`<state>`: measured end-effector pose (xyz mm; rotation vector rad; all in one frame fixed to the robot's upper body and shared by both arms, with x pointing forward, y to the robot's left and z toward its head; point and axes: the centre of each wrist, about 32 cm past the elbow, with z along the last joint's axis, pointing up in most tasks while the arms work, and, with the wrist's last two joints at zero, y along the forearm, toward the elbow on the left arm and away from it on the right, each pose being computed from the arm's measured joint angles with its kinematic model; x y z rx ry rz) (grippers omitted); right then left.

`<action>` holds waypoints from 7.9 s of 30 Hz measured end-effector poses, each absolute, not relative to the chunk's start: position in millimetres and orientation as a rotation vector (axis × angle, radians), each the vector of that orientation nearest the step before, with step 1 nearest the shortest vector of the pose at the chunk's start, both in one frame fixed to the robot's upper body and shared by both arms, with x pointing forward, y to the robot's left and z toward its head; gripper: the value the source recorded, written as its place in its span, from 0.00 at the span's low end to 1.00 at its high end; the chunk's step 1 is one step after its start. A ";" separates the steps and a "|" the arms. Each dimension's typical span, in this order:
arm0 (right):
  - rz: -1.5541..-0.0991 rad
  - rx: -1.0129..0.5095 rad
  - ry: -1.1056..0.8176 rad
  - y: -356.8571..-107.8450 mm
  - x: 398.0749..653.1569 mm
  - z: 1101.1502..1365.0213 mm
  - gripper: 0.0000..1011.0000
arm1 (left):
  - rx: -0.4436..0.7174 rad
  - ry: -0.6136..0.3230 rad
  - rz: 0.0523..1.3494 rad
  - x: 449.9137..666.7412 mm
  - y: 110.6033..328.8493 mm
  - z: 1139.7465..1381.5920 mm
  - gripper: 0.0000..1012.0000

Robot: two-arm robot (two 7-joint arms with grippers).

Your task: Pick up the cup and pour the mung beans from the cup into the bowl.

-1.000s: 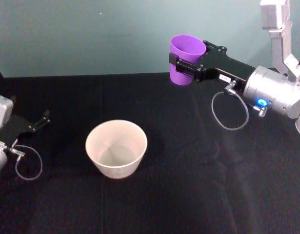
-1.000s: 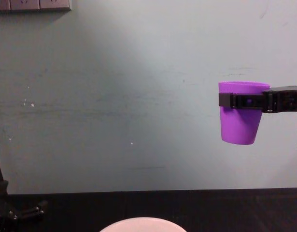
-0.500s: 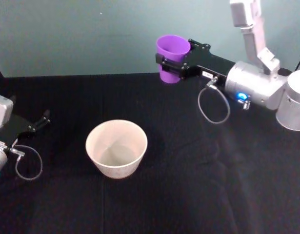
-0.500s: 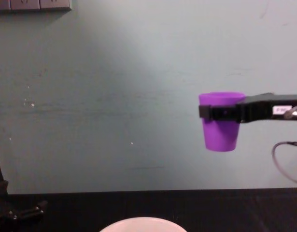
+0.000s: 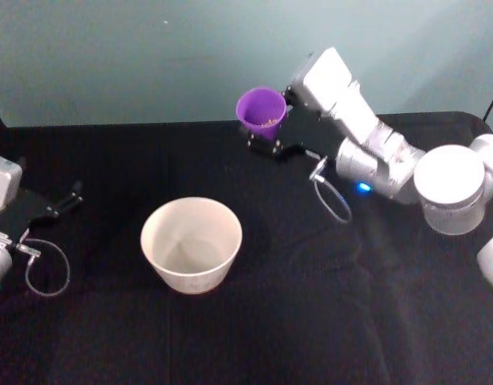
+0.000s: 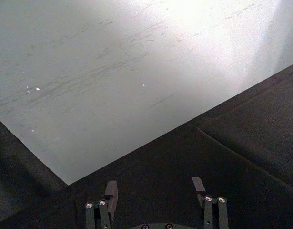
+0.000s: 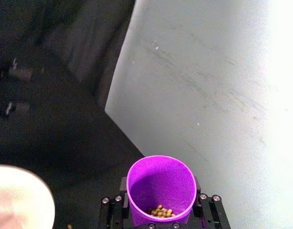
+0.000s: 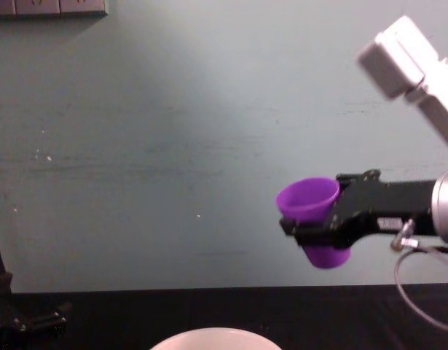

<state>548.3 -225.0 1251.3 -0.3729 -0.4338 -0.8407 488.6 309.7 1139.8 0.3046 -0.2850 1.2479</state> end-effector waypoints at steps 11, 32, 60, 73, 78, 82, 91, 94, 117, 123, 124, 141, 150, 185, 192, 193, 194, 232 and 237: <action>-0.757 -0.543 -0.741 -207.5 532.1 1230.6 0.72 | 0.304 -0.285 1.248 488.6 309.7 1139.8 1.00; -0.682 -0.613 -0.958 -197.3 523.2 1218.7 0.72 | 0.304 -0.285 1.248 488.6 309.7 1139.8 1.00; -0.601 -0.667 -1.076 -194.7 530.9 1214.9 0.72 | 0.304 -0.285 1.248 488.6 309.7 1139.8 1.00; -0.563 -0.736 -1.269 -189.6 525.4 1204.3 0.72 | 0.304 -0.285 1.248 488.6 309.7 1139.8 1.00; -0.548 -0.738 -1.318 -188.9 524.5 1202.0 0.72 | 0.305 -0.285 1.248 488.6 309.7 1139.7 1.00; -0.532 -0.739 -1.353 -188.4 523.8 1200.6 0.72 | 0.304 -0.285 1.248 488.6 309.7 1139.8 1.00; -0.499 -0.744 -1.411 -186.9 520.6 1199.1 0.72 | 0.304 -0.285 1.248 488.6 309.7 1139.8 1.00; -0.497 -0.743 -1.429 -186.2 519.8 1198.2 0.72 | 0.304 -0.285 1.248 488.6 309.7 1139.8 1.00; -0.430 -0.776 -1.601 -181.3 513.1 1193.7 0.72 | 0.305 -0.285 1.248 488.6 309.6 1139.8 1.00; -0.418 -0.792 -1.648 -179.3 510.7 1192.9 0.72 | 0.305 -0.285 1.248 488.6 309.7 1139.8 1.00; -0.417 -0.794 -1.652 -179.1 510.5 1192.8 0.72 | 0.305 -0.285 1.248 488.6 309.7 1139.8 1.00; -0.426 -0.840 -1.733 -178.1 505.2 1192.5 0.72 | 0.304 -0.285 1.248 488.6 309.7 1139.8 1.00; -0.408 -0.883 -1.815 -175.4 502.9 1190.4 0.72 | 0.305 -0.285 1.248 488.6 309.7 1139.8 1.00; -0.386 -0.933 -1.974 -176.8 503.7 1191.6 0.72 | 0.304 -0.285 1.248 488.6 309.7 1139.8 1.00; -0.504 -0.800 -1.670 -192.9 515.7 1197.3 0.72 | 0.304 -0.285 1.248 488.6 309.7 1139.8 1.00; -0.519 -0.786 -1.627 -195.3 518.1 1197.9 0.72 | 0.304 -0.285 1.248 488.6 309.7 1139.8 1.00; -0.546 -0.750 -1.528 -200.2 522.7 1198.8 0.72 | 0.304 -0.285 1.248 488.6 309.7 1139.8 1.00; -0.751 -0.211 -0.251 -249.6 566.7 1200.7 0.72 | 0.304 -0.285 1.248 488.6 309.7 1139.8 1.00; -0.750 -0.213 -0.253 -249.5 566.7 1200.2 0.72 | 0.304 -0.285 1.248 488.6 309.6 1139.8 1.00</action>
